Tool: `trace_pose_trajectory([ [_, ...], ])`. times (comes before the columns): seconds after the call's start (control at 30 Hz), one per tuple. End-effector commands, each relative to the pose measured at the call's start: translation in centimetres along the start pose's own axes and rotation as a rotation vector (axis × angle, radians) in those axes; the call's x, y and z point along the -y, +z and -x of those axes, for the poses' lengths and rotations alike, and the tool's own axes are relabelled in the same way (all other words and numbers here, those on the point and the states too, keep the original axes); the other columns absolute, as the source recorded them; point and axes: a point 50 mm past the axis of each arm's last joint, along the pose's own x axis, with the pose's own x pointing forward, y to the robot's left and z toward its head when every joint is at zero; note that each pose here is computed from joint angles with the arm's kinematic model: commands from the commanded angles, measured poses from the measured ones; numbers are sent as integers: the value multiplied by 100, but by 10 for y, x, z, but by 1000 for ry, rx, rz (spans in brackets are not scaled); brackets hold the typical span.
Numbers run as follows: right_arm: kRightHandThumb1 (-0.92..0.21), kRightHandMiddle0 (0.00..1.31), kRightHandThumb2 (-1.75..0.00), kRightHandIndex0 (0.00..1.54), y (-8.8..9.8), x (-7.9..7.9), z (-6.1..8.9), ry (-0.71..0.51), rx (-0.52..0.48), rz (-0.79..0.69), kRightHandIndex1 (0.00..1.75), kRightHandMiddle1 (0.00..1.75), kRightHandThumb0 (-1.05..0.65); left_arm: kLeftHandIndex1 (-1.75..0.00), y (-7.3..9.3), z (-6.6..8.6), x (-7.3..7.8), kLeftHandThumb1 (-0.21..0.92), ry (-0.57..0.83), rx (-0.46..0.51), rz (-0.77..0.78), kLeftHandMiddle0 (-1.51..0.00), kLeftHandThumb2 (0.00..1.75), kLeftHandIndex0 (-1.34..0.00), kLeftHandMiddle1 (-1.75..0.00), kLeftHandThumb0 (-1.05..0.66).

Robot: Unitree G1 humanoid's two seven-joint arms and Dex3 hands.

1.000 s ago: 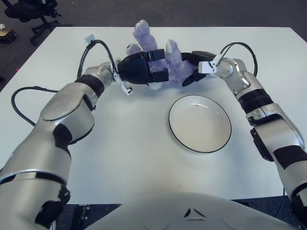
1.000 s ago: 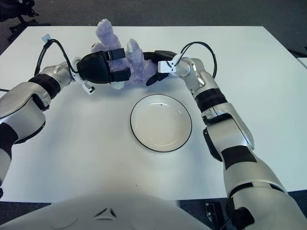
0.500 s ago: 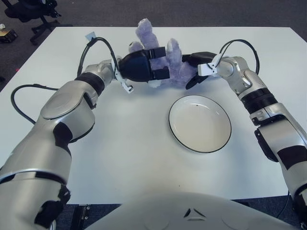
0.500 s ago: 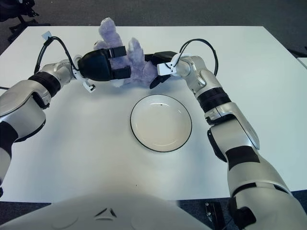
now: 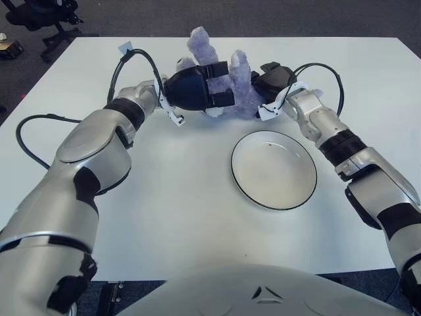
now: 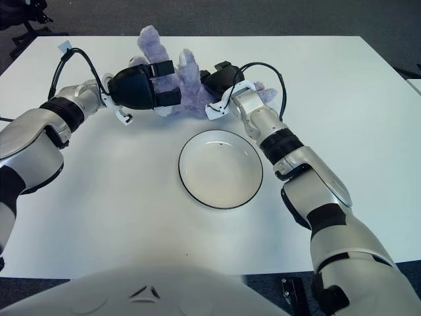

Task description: Put the doll into the plate.

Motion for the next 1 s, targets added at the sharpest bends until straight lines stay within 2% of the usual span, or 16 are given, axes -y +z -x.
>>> trace_pose_trajectory([
  [0.0,-92,56,-28,37,-9,-23,8,46,-51,-18,145,54,25,-175,-11,-4,-5,83,46,-26,-25,-87,63,-26,-175,-36],
  [0.07,-92,56,-31,37,-11,-26,8,37,-56,-17,150,59,29,-175,-11,-5,-5,83,51,-30,-23,-87,63,-26,-175,-36],
  [0.1,-92,53,-30,37,-13,-28,9,28,-61,-19,154,81,19,-175,-11,-5,-5,83,57,-34,-19,-87,63,-26,-175,-36],
  [0.17,-92,54,-28,36,-16,-32,10,5,-73,-26,156,99,10,-175,-11,-6,-6,83,69,-44,-9,-87,63,-26,-175,-36],
  [0.27,-92,57,-24,37,-17,-34,11,-17,-80,-33,155,110,3,-175,-11,-8,-7,83,80,-53,2,-87,63,-26,-175,-36],
  [0.37,-92,60,-22,38,-18,-35,11,-32,-88,-39,154,113,1,-175,-11,-9,-8,83,95,-66,15,-87,63,-26,-175,-36],
  [0.7,-89,65,-20,52,-23,-35,12,-64,-77,-49,146,104,0,-175,-10,-10,-12,83,125,-80,36,-88,63,-26,-175,-36],
  [0.73,-84,63,-28,54,-25,-35,14,-81,-61,-72,145,109,0,-175,-10,-10,-13,83,124,-79,41,-88,63,-26,-175,-36],
  [0.77,-70,57,-58,52,-27,-35,15,-93,-51,-88,156,126,0,-175,-10,-9,-13,83,123,-79,44,-88,63,-26,-175,-36],
  [0.83,-55,52,-87,53,-29,-35,16,-104,-40,-104,165,141,0,-175,-10,-9,-13,83,122,-79,47,-88,63,-26,-175,-36],
  [0.97,-39,48,-116,56,-32,-36,20,-140,-10,-206,173,157,0,-175,-10,-8,-14,83,113,-87,59,-88,62,-26,-175,-36],
])
